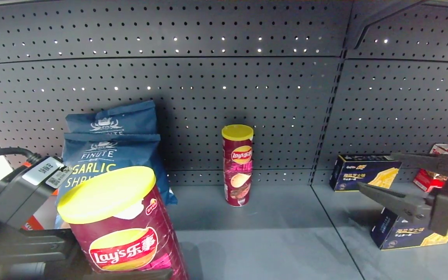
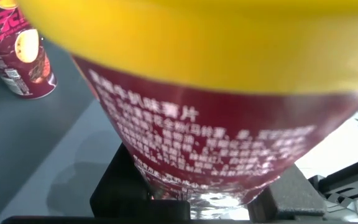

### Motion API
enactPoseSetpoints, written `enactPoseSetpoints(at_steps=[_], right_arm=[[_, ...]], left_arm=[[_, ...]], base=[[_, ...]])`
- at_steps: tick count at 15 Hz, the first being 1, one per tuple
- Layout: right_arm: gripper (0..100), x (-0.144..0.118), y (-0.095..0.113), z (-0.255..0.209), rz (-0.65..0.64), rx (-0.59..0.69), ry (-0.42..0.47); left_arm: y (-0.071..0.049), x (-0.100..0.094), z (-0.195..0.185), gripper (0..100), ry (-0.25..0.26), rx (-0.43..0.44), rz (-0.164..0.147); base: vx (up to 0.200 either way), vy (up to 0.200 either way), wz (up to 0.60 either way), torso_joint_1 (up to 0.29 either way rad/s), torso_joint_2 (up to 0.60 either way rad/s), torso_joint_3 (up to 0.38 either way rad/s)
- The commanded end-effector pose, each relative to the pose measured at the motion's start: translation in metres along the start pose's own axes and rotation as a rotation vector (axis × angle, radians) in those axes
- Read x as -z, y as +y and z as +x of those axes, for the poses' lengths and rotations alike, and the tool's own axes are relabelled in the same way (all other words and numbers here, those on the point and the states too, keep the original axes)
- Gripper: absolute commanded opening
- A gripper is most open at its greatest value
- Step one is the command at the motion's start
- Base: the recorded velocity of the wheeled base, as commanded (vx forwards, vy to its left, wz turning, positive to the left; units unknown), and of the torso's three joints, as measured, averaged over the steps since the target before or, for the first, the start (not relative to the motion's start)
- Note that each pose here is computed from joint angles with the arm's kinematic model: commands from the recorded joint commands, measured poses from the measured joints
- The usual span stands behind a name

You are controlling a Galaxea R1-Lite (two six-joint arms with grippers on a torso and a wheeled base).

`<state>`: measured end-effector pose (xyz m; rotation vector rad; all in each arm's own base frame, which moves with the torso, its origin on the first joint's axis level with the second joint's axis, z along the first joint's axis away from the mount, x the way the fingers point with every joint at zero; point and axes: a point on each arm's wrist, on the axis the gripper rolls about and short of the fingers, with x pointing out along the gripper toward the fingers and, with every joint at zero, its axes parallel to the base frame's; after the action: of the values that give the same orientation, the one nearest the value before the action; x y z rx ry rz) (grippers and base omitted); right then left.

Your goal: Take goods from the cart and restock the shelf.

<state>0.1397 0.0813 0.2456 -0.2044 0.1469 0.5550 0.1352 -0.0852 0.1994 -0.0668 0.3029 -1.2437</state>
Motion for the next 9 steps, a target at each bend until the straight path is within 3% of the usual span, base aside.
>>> enactPoseSetpoints(at_steps=[1, 4, 9], right_arm=[[100, 0.003, 0.004, 0.037, -0.004, -0.029, 0.083], [100, 0.004, 0.017, 0.072, -0.012, -0.088, 0.117], [100, 0.003, 0.02, 0.13, 0.027, -0.141, 0.031]], left_arm=[[0.0, 0.0, 0.0, 0, 0.001, 0.001, -0.001], [0.0, 0.0, 0.001, 0, 0.003, 0.003, -0.002], [0.0, 0.004, 0.001, 0, 0.013, 0.004, -0.011]], base=[[0.0, 0.0, 0.0, 0.0, 0.0, 0.0], [0.0, 0.0, 0.0, 0.0, 0.0, 0.0], [0.0, 0.0, 0.0, 0.0, 0.0, 0.0]])
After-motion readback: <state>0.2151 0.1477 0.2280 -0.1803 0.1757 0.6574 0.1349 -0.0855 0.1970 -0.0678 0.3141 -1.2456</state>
